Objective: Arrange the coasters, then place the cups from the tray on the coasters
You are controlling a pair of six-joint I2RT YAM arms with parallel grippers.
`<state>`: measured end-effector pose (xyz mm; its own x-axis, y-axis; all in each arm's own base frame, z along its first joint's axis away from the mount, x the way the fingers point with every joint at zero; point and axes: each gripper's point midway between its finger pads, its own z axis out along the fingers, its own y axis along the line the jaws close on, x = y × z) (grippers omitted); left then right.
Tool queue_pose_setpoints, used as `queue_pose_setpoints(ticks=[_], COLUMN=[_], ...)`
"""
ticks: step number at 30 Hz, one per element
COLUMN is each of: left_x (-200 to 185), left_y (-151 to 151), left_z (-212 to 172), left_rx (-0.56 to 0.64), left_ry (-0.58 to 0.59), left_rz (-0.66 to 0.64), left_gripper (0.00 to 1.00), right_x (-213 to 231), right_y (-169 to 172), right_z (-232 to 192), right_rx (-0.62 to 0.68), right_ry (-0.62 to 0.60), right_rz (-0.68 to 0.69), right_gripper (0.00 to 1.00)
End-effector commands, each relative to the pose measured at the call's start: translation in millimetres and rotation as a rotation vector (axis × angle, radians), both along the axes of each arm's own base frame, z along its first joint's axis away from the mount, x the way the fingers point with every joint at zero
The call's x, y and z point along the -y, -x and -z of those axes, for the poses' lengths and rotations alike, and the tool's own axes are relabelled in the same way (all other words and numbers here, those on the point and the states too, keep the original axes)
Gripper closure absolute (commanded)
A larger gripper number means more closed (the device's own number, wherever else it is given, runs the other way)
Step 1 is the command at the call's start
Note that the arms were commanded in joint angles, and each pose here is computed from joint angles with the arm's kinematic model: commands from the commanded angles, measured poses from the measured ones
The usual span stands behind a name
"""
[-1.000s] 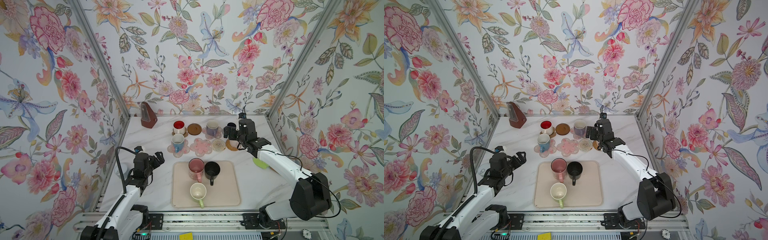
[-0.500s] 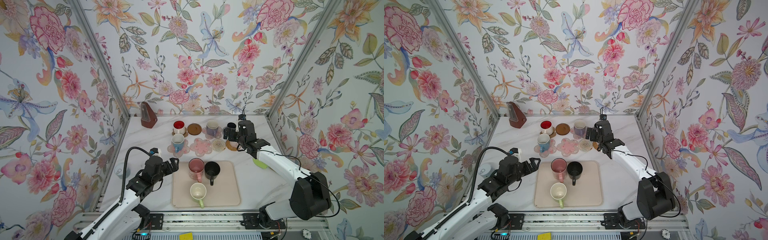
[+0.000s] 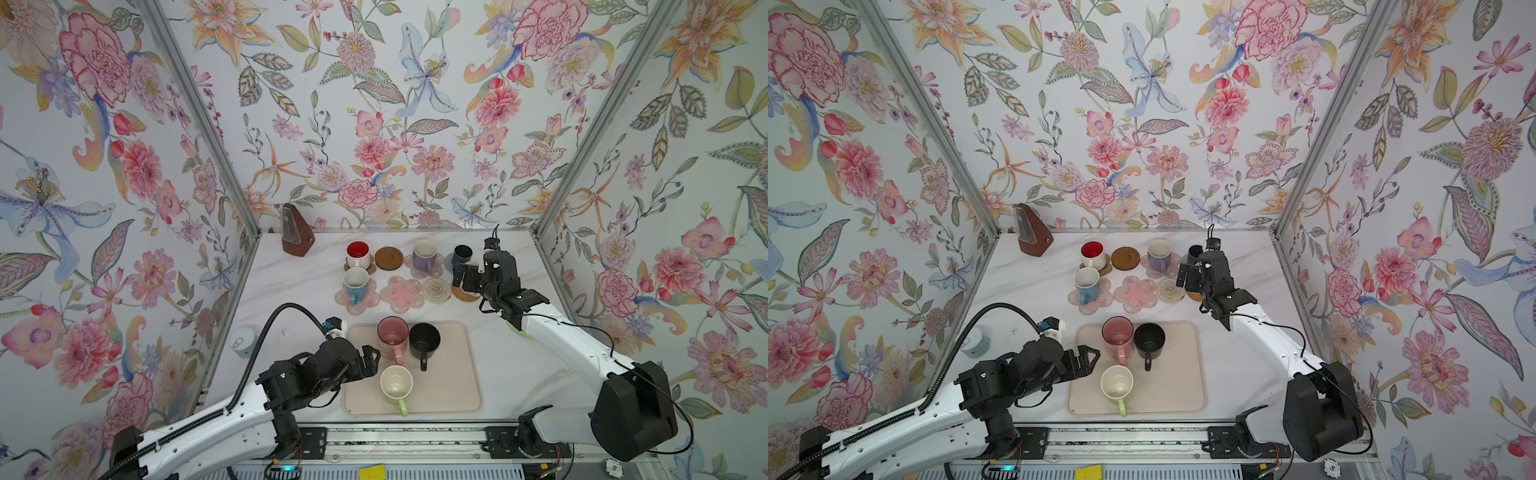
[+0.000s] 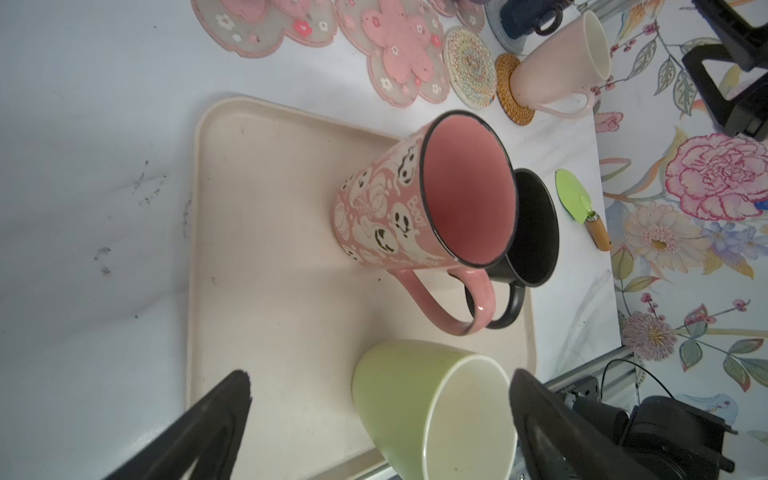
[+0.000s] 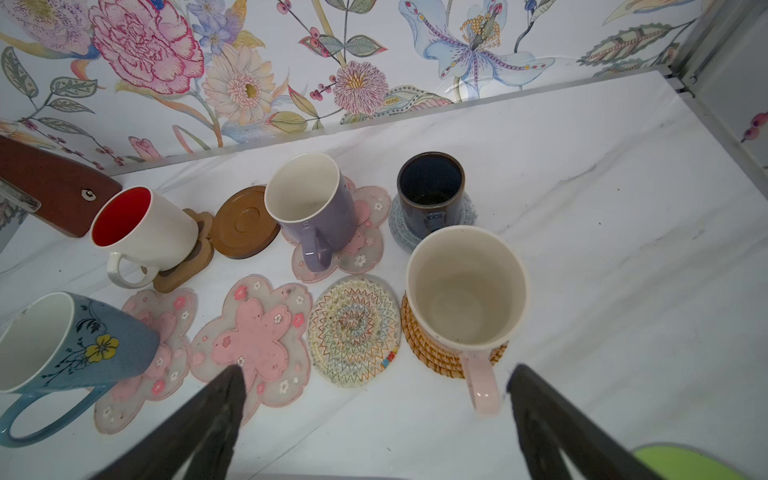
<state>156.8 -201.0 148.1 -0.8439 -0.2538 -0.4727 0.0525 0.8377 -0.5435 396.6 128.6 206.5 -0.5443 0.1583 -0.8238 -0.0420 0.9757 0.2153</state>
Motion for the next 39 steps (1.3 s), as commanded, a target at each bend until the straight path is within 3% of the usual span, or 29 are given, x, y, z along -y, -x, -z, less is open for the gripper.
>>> queue_pose_setpoints(ticks=[1,13,20,27,39], left_x=[-0.8,34.0,63.4,77.5,68.7], left_y=[10.3,53.2,70.6,88.0,93.1], left_z=[-4.0,5.4,9.9,29.6,54.2], left_rx=[-0.006,-0.056,-0.094,-0.131,-0.167], left_ry=[-0.027,-0.098,-0.05,-0.172,-0.297], left_rz=[-0.037,0.08,0.143,0.185,0.175], left_gripper=[0.01,0.01,0.01,0.01,0.04], right_x=[4.6,4.7,7.7,9.2,9.3], right_y=[3.2,8.9,15.6,18.3,20.3], right_z=[-1.6,-6.6,-1.1,-0.6,0.0], right_rx=[0.016,0.022,0.017,0.018,0.021], right_ry=[-0.019,-0.03,-0.028,-0.026,-0.032], right_rz=[0.016,0.007,0.009,0.003,-0.003], right_gripper=[0.01,0.01,0.01,0.01,0.01])
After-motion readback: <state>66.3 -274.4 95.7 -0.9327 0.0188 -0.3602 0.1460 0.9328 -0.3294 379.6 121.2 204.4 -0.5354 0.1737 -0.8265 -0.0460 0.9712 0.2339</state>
